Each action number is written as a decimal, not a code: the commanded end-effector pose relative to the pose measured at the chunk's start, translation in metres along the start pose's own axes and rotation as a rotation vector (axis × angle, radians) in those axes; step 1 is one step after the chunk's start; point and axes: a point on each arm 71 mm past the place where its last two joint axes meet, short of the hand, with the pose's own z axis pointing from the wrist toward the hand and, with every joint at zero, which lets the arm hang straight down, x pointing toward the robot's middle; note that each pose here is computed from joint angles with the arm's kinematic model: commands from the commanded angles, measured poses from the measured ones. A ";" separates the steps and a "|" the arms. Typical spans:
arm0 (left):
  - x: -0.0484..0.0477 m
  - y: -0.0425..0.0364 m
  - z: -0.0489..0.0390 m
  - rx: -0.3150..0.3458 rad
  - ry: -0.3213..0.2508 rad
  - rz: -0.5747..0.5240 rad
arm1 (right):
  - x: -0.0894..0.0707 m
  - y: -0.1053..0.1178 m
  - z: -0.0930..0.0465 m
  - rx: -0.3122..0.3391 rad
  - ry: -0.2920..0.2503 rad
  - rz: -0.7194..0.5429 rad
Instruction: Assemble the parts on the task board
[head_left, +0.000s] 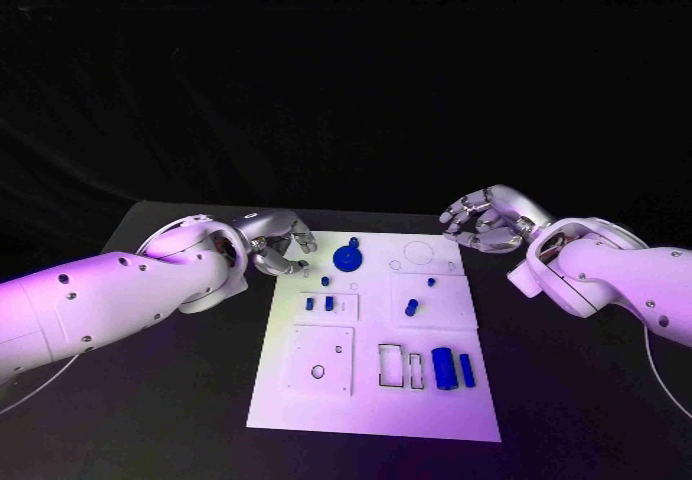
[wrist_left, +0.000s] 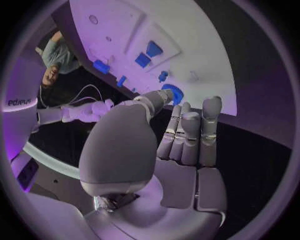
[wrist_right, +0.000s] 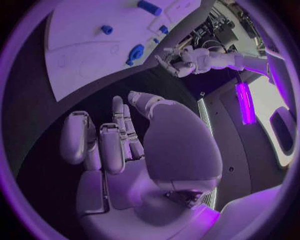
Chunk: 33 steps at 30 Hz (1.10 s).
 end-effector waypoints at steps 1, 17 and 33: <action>-0.0168 0.0084 -0.0076 -0.009 -0.173 -0.476 | 0.017 0.001 -0.005 -0.023 0.187 -0.258; -0.0184 0.0115 -0.0239 0.005 -0.263 -1.118 | 0.049 0.010 -0.012 -0.089 0.194 -0.612; -0.0211 0.0164 -0.0289 -0.008 -0.304 -1.155 | 0.068 0.021 -0.010 -0.122 0.219 -0.644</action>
